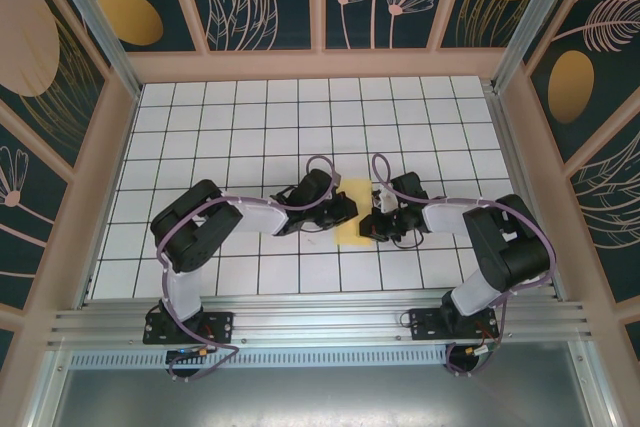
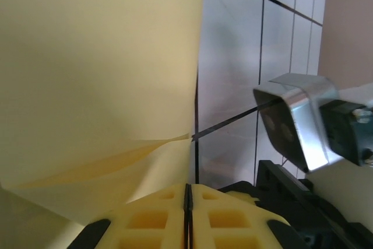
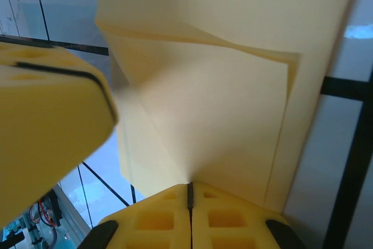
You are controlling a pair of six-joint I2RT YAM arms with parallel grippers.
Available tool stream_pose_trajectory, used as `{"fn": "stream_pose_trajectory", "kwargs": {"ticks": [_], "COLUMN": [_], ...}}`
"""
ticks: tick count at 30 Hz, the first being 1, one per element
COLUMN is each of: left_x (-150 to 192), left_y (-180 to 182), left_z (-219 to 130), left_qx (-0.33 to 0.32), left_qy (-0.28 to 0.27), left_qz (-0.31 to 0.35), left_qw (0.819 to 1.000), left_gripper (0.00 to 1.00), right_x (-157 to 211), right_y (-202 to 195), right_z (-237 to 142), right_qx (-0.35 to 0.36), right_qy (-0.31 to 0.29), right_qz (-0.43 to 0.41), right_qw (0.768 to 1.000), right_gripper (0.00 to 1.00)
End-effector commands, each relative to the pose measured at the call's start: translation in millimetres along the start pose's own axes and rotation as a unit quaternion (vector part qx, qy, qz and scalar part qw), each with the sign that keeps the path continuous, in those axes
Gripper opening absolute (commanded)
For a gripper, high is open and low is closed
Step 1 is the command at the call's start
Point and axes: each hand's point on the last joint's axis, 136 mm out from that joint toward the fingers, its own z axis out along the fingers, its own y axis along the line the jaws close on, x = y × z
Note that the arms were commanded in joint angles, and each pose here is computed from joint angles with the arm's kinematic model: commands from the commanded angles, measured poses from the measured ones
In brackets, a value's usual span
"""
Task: Fold a paper plane with a square sheet of paper (pick it up from the middle)
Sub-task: Fold the triangle a second time at the center of the table.
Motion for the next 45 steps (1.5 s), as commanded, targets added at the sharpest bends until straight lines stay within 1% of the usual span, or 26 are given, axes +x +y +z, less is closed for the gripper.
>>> {"fn": "stream_pose_trajectory", "kwargs": {"ticks": [1, 4, 13, 19, 23, 31, 36, 45], "left_x": [8.8, 10.8, 15.8, 16.5, 15.0, 13.5, 12.7, 11.6], "left_y": [3.3, 15.3, 60.3, 73.5, 75.2, 73.8, 73.1, 68.6], "left_z": [10.3, 14.8, 17.9, 14.7, 15.2, 14.5, 14.6, 13.8], "left_qx": [0.008, -0.005, -0.073, -0.102, -0.110, -0.114, -0.115, -0.112], "left_qy": [0.017, 0.018, 0.008, 0.004, 0.003, 0.001, 0.002, 0.001], "left_qz": [-0.009, -0.016, -0.031, -0.024, -0.021, -0.016, -0.013, -0.009], "left_qw": [1.000, 1.000, 0.997, 0.994, 0.994, 0.993, 0.993, 0.994], "left_gripper": [0.10, 0.10, 0.08, 0.08, 0.08, 0.08, 0.08, 0.08], "right_x": [17.8, 17.8, 23.8, 30.6, 35.3, 46.3, 53.3, 55.3], "right_y": [-22.1, -22.5, -22.9, -25.4, -25.1, -39.5, -46.0, -47.0], "right_z": [4.4, 3.9, 1.9, -5.1, -10.1, -11.3, -15.3, -21.4], "right_qx": [0.034, 0.034, 0.028, 0.037, 0.039, 0.055, 0.074, 0.084], "right_qy": [0.022, 0.022, 0.031, 0.027, 0.027, 0.027, 0.028, 0.018], "right_qz": [0.029, 0.030, 0.038, 0.043, 0.042, 0.084, 0.088, 0.098], "right_qw": [0.999, 0.999, 0.998, 0.998, 0.998, 0.995, 0.993, 0.992], "right_gripper": [0.07, 0.07, 0.07, 0.10, 0.11, 0.10, 0.10, 0.09]}}
